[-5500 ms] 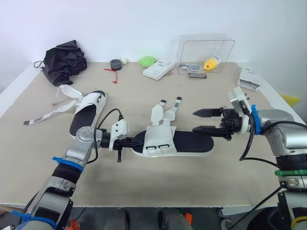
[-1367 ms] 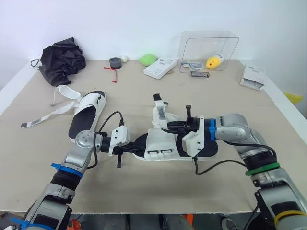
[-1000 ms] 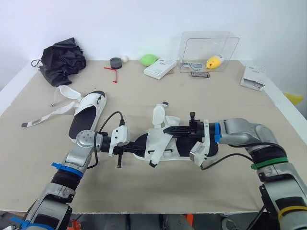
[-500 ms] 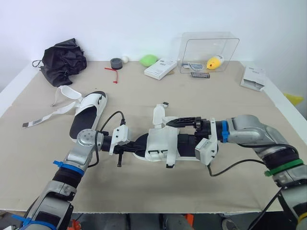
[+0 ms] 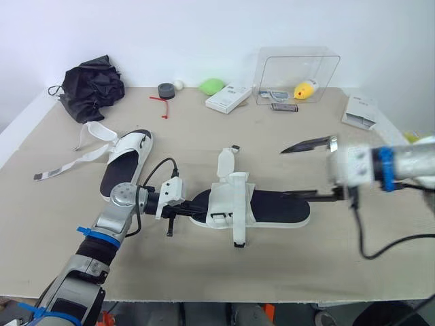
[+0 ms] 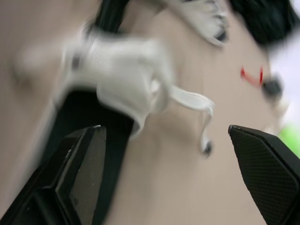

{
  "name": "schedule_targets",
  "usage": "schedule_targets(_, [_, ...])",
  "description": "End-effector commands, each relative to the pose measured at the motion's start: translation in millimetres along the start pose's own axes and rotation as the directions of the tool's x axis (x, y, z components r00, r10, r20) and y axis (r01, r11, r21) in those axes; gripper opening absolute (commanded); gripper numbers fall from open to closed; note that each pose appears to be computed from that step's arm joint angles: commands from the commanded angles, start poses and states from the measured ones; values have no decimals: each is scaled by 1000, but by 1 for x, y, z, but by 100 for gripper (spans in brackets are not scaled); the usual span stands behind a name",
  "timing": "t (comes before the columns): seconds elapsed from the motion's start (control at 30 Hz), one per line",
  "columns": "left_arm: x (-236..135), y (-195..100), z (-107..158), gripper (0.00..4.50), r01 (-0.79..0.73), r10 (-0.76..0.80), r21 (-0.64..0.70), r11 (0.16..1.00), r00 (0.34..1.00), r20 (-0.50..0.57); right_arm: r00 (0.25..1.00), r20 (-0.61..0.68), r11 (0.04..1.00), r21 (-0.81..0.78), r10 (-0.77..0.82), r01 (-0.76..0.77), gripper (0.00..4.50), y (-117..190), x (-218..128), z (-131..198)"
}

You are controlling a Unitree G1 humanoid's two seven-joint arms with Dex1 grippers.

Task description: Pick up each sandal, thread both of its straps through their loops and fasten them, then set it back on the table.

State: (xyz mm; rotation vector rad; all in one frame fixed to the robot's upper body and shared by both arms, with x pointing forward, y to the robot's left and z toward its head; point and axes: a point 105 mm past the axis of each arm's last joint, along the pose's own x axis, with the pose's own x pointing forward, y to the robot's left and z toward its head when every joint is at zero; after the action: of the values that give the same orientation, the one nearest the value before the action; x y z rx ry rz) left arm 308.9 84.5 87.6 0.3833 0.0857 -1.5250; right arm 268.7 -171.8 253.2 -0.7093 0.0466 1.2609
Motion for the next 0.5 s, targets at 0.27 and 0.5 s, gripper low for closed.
schedule_targets(0.27, [9,-27,-40,0,96,-110,-125,987,988,-109,936,288,607,714,200,-350,448,116,33,18])
schedule_targets(0.5, [9,-28,-41,0,104,-119,-126,987,986,-115,991,130,468,879,-44,-94,448,120,69,-27])
